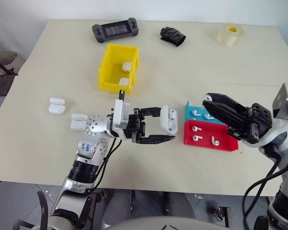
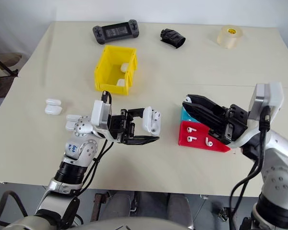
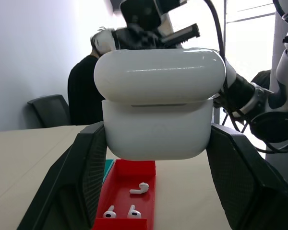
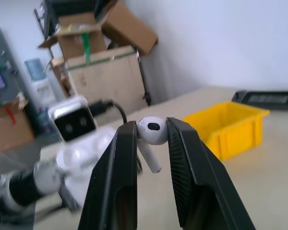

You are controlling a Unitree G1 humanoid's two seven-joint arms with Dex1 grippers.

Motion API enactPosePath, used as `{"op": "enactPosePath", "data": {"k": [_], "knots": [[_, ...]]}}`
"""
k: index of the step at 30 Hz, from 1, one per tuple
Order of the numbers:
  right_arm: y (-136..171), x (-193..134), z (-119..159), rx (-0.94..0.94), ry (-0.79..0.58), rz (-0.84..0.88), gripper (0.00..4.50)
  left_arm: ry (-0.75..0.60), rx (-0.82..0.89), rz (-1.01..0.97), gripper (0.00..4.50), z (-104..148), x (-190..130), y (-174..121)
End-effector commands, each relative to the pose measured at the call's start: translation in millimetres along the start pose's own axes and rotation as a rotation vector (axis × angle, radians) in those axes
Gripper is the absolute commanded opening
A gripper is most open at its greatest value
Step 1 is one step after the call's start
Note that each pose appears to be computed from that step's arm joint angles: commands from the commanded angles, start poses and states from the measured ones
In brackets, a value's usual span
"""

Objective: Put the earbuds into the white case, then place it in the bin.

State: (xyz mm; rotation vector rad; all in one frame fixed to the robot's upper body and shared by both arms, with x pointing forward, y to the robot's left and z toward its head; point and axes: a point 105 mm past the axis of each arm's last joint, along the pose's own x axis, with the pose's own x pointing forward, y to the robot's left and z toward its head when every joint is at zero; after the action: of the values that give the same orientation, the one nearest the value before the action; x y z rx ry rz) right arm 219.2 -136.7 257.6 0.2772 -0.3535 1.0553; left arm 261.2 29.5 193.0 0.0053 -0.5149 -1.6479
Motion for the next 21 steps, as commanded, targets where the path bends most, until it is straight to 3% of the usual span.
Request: {"op": "enactPosePath", "data": {"k": [1, 5, 21], "knots": [[19, 12, 6, 0.039, -0.108, -0.006, 0.52, -0.062, 0.039, -0.008, 2.76, 13, 1, 5], [34, 19, -6, 0.073, -0.1, 0.015, 0.52, -0.059, 0.021, -0.029, 2.76, 13, 5, 7], [43, 19, -41, 0.069, 0.031, 0.056, 0.52, -0.059, -0.029, -0.062, 2.76, 13, 6, 3]]}}
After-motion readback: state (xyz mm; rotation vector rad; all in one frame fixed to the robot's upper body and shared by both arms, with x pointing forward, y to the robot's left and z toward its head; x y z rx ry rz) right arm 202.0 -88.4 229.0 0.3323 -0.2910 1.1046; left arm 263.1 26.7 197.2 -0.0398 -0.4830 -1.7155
